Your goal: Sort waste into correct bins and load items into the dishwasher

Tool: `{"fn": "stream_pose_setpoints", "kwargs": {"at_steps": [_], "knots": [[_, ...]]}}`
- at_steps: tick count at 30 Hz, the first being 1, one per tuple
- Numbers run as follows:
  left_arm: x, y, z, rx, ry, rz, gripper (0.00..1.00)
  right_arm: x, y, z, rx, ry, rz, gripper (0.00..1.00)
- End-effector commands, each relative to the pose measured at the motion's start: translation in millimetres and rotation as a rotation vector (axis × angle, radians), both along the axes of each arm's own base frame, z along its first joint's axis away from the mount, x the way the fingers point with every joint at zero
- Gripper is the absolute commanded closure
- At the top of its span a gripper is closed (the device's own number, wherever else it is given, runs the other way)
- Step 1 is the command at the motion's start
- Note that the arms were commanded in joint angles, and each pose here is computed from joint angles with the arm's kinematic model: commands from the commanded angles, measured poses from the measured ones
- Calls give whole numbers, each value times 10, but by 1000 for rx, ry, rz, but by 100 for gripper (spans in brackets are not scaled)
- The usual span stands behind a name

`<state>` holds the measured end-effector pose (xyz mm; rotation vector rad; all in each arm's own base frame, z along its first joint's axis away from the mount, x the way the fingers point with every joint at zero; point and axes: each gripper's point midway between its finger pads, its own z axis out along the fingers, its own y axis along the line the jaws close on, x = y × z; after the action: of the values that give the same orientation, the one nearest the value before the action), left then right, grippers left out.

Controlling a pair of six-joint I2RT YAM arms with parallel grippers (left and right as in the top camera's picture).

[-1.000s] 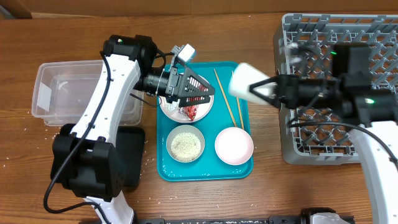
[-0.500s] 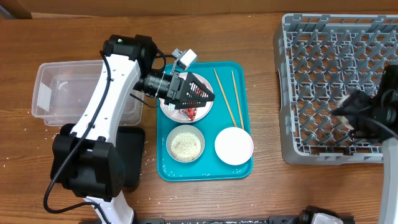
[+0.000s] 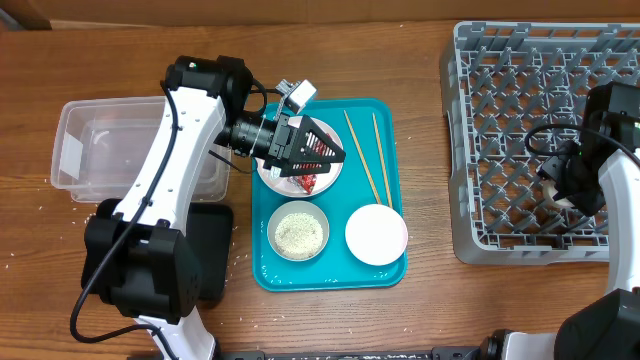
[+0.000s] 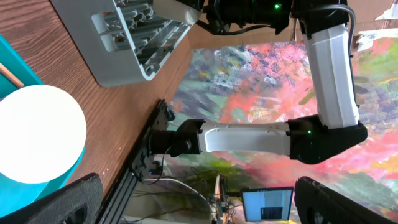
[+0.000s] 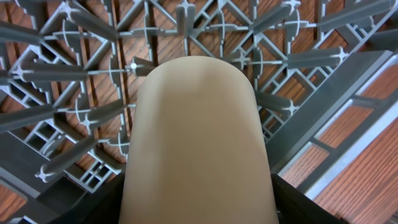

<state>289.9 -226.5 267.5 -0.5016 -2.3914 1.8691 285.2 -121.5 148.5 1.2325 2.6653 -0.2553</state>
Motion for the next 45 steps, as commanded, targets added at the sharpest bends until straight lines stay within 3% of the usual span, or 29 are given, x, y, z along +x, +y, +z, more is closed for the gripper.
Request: {"fn": "stream_pose_setpoints", "kwargs": {"at_steps": [1,5,9,13,17,21,25,27,29,32,33,37,39,43,45], "knots": [[-13,2,73,-2,-22,1,0,-22,-54,20,-14,1,-18,21],[-13,2,73,-2,-22,1,0,-64,-97,8,17,-1,-47,4],[-12,2,72,-2,-22,1,0,-56,-35,14,118,-30,-44,3],[-11,5,63,3,-26,0,0,88,392,220,313,-145,157,7],[-20,33,-18,51,-34,-10,14,141,855,567,426,-294,365,7],[-47,64,-137,133,-16,-20,21,57,1257,926,458,-413,535,7],[-85,81,-471,369,7,-38,25,-82,1596,1100,459,-445,658,7],[-58,149,-740,593,34,2,25,-131,1747,1119,470,-438,712,7],[41,335,-992,867,88,142,30,-175,1899,1105,488,-418,763,8],[198,587,-1096,1085,80,327,32,-239,2085,1089,509,-392,829,9],[301,723,-1083,1165,49,428,28,-282,2212,1089,519,-382,875,9],[623,879,-1091,1234,-90,542,15,-310,2378,1101,528,-380,925,9],[741,863,-1156,1228,-138,544,15,-295,2374,1092,518,-377,910,9],[924,626,-1381,1145,-235,425,21,-272,2347,1074,503,-373,895,8],[1007,540,-1534,1132,-260,386,34,-266,2347,1067,503,-370,895,8]]}}
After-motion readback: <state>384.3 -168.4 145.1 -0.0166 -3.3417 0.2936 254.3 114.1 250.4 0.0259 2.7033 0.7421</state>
